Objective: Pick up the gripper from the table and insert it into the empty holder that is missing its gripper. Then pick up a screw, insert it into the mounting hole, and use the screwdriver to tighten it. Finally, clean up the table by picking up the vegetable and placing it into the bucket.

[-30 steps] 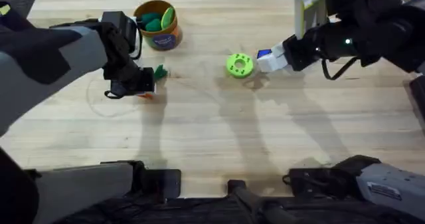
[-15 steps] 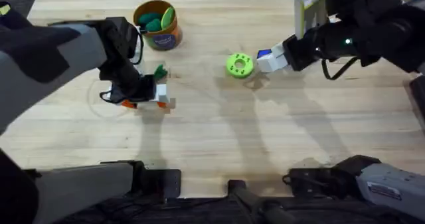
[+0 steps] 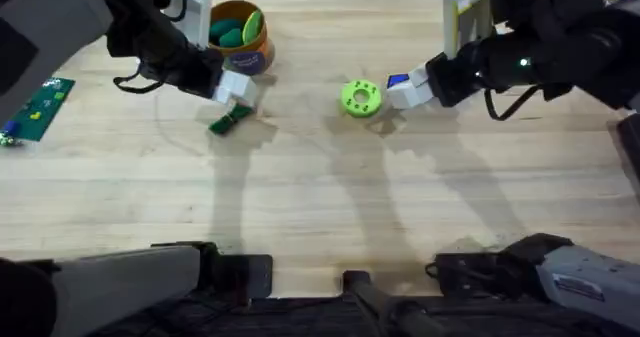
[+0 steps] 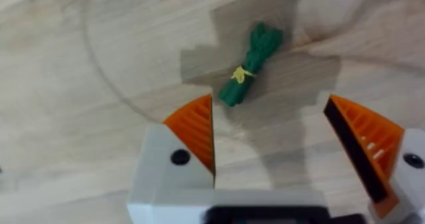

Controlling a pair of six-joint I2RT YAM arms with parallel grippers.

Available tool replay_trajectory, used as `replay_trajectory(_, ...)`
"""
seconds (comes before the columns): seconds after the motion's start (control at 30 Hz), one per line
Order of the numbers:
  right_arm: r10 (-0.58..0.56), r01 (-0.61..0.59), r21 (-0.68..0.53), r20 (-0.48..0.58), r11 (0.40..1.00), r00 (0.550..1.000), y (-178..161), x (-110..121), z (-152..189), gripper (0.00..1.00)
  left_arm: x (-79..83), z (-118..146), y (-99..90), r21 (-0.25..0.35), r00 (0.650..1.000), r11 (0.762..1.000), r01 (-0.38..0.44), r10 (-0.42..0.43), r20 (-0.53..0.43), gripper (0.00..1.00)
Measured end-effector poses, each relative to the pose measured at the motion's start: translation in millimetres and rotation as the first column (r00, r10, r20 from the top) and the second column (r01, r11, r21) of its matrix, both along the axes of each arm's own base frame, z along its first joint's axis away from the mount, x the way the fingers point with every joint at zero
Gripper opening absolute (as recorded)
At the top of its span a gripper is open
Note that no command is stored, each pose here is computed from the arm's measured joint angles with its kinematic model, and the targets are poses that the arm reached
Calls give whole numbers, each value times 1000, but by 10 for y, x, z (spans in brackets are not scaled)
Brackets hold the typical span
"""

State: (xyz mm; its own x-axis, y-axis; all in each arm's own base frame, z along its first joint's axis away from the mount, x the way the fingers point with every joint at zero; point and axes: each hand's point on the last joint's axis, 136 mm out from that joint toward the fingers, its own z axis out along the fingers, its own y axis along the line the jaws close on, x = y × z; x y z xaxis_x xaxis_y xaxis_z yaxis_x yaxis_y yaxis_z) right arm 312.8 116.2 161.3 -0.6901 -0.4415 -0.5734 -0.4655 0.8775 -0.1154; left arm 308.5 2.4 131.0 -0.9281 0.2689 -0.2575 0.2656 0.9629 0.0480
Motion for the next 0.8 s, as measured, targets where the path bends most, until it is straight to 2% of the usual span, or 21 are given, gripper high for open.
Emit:
replay_trajectory(0.17, 0, 0, 0, 0, 1000, 1000, 0, 0, 0, 964, 9, -123, -21, 23, 986, 986, 163, -162, -38, 986)
replay_trajectory(0.33, 0, 0, 0, 0, 1000, 1000, 0, -1, -2, 964, 131, -435, -34, 21, 960, 964, 267, -264, -93, 986)
replay_trajectory(0.43, 0, 0, 0, 0, 1000, 1000, 0, -1, -2, 964, 193, -648, -37, 11, 948, 955, 297, -293, -128, 986)
replay_trajectory(0.57, 0, 0, 0, 0, 1000, 1000, 0, -1, -2, 964, 185, -847, -39, -5, 934, 949, 314, -310, -177, 986)
replay_trajectory(0.8, 0, 0, 0, 0, 1000, 1000, 0, -1, -2, 964, 160, -951, -40, -16, 925, 947, 321, -317, -208, 986)
